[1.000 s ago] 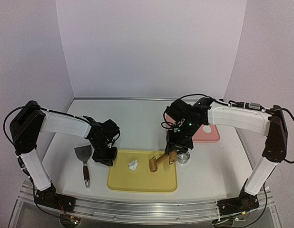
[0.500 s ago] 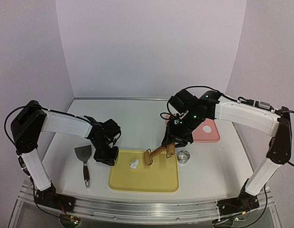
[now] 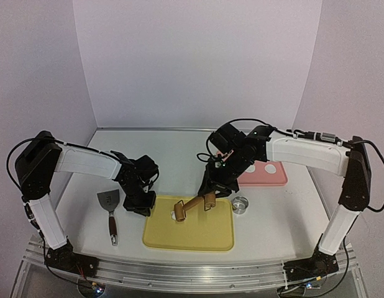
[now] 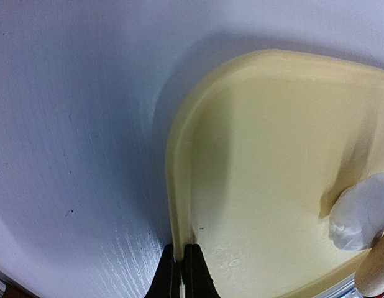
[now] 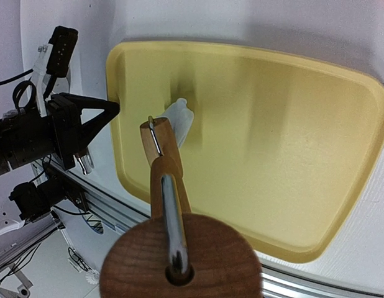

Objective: Roll out the dumpling wrappers from the dough

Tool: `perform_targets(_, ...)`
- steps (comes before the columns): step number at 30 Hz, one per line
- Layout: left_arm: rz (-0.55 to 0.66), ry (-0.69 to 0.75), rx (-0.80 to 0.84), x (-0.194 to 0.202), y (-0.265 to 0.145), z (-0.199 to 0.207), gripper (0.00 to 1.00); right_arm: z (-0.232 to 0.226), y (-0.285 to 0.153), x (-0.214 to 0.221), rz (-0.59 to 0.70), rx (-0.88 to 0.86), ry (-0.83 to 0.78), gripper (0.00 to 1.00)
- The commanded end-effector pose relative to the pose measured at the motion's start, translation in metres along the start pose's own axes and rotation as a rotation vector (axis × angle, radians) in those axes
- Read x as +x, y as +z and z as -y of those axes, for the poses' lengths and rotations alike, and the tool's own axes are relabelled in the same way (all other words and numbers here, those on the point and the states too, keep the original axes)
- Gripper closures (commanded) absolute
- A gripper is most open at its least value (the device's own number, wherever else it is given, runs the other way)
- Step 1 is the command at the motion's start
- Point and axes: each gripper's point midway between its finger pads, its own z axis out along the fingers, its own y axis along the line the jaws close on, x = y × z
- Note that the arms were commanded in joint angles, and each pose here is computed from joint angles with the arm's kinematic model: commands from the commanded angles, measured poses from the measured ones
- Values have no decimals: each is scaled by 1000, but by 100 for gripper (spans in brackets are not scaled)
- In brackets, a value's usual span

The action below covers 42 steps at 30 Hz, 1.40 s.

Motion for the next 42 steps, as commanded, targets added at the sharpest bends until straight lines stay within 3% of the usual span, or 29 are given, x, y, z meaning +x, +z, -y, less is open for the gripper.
perform_targets(1,18,18,-21,-7,6,1,100,-13,-2,-7,27,-40,4,100)
perform_targets(20,18,25,-17,-7,6,1,100,42,22,-2,28,198,18,100)
perform_targets(42,16,56,31,-8,9,11,100,57,44,-10,45,326,-8,100)
